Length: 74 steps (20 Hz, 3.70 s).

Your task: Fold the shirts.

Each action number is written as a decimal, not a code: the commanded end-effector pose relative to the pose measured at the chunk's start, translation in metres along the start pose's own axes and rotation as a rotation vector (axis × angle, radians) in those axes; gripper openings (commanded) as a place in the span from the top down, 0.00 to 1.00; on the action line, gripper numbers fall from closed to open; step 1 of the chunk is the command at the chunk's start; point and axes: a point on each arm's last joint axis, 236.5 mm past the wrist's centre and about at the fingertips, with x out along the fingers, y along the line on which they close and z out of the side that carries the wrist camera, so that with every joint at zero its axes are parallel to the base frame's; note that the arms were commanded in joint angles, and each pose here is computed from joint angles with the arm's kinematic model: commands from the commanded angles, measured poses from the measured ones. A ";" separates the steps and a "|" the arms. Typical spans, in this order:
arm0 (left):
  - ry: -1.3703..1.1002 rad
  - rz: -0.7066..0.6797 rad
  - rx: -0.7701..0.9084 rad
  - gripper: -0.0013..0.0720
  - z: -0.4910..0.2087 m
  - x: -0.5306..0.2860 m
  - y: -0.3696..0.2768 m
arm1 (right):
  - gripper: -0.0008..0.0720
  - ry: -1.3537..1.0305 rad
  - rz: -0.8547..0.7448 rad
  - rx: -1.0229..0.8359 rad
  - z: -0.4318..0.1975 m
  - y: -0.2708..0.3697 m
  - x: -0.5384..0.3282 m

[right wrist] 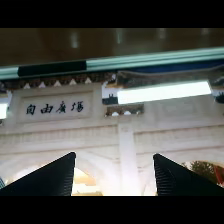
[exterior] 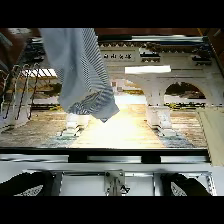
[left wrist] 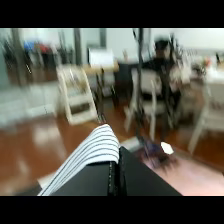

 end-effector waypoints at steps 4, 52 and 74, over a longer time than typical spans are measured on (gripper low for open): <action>0.587 -0.207 -0.216 0.90 -0.202 0.041 -0.074 | 0.15 -0.031 -0.024 0.008 0.007 -0.005 0.005; 1.265 -0.151 0.230 0.07 -0.546 -0.048 -0.108 | 0.15 1.151 0.066 -0.043 -0.325 -0.044 0.073; 1.306 0.022 0.018 0.91 -0.464 -0.026 -0.024 | 0.07 0.964 0.376 -0.197 -0.384 0.120 0.045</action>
